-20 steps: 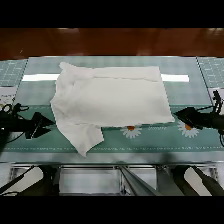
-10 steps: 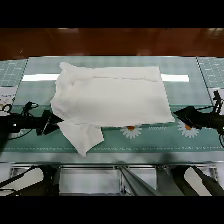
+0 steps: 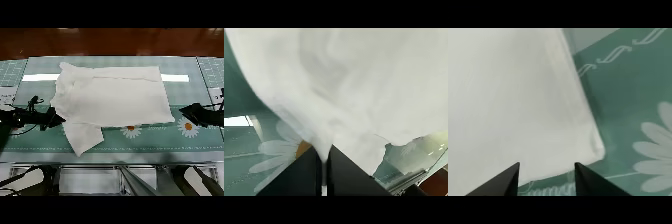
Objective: Fold the shirts.
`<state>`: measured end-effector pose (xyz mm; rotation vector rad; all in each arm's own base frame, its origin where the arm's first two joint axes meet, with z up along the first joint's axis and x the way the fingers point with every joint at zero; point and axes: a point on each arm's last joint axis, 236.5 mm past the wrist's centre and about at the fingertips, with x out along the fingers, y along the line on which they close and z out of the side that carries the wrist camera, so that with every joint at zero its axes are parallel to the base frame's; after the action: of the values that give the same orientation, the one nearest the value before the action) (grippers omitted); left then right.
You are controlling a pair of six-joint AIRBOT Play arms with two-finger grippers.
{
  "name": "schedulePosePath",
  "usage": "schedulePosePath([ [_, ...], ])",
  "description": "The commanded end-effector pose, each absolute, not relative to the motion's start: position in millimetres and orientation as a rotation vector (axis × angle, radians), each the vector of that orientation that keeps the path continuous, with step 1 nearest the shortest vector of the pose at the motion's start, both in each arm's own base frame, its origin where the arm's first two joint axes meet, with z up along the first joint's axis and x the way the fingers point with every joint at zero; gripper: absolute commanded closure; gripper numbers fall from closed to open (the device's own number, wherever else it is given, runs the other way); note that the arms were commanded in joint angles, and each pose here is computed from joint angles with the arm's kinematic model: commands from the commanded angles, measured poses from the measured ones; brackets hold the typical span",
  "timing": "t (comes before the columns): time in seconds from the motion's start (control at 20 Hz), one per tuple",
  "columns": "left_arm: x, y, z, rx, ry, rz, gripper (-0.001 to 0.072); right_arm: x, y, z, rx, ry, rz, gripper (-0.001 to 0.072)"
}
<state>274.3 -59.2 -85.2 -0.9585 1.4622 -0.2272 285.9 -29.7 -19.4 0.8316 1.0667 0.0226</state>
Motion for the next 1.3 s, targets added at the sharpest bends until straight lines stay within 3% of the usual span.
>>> schedulePosePath([
  [0.0,284.3,-59.5,-70.3,-0.938,1.442,-0.267,0.0688,250.3,-76.0,-41.8,0.843,1.169,-0.15,0.0304],
  [0.1,285.9,-58.1,-70.8,-0.932,1.436,-0.264,0.0688,238.1,-88.7,-59.7,0.891,1.224,-0.214,0.0304],
  [0.45,288.1,-55.8,-72.4,-0.927,1.427,-0.252,0.0688,250.2,-26.9,-98.3,0.995,1.402,0.019,0.0303],
  [0.75,289.8,-54.5,-73.2,-0.924,1.42,-0.246,0.0688,285.3,-10.3,-99.9,1.191,1.299,0.084,0.0303],
  [1.05,294.3,-51.4,-75.1,-0.92,1.402,-0.226,0.0688,313.4,19.2,-106.9,1.085,1.349,0.122,0.0305],
  [1.1,294.3,-51.4,-75.1,-0.92,1.402,-0.226,0.0688,320.5,26.0,-106.2,1.067,1.355,0.136,0.0372],
  [1.15,294.3,-51.4,-75.1,-0.92,1.402,-0.227,0.0688,326.0,31.7,-104.2,1.033,1.36,0.162,0.06],
  [1.2,294.2,-51.5,-75.1,-0.92,1.403,-0.227,0.0688,329.1,37.8,-100.0,1.003,1.365,0.199,0.0684],
  [1.25,294.3,-51.5,-74.9,-0.921,1.402,-0.227,0.0688,329.9,43.1,-94.0,0.976,1.373,0.24,0.0684],
])
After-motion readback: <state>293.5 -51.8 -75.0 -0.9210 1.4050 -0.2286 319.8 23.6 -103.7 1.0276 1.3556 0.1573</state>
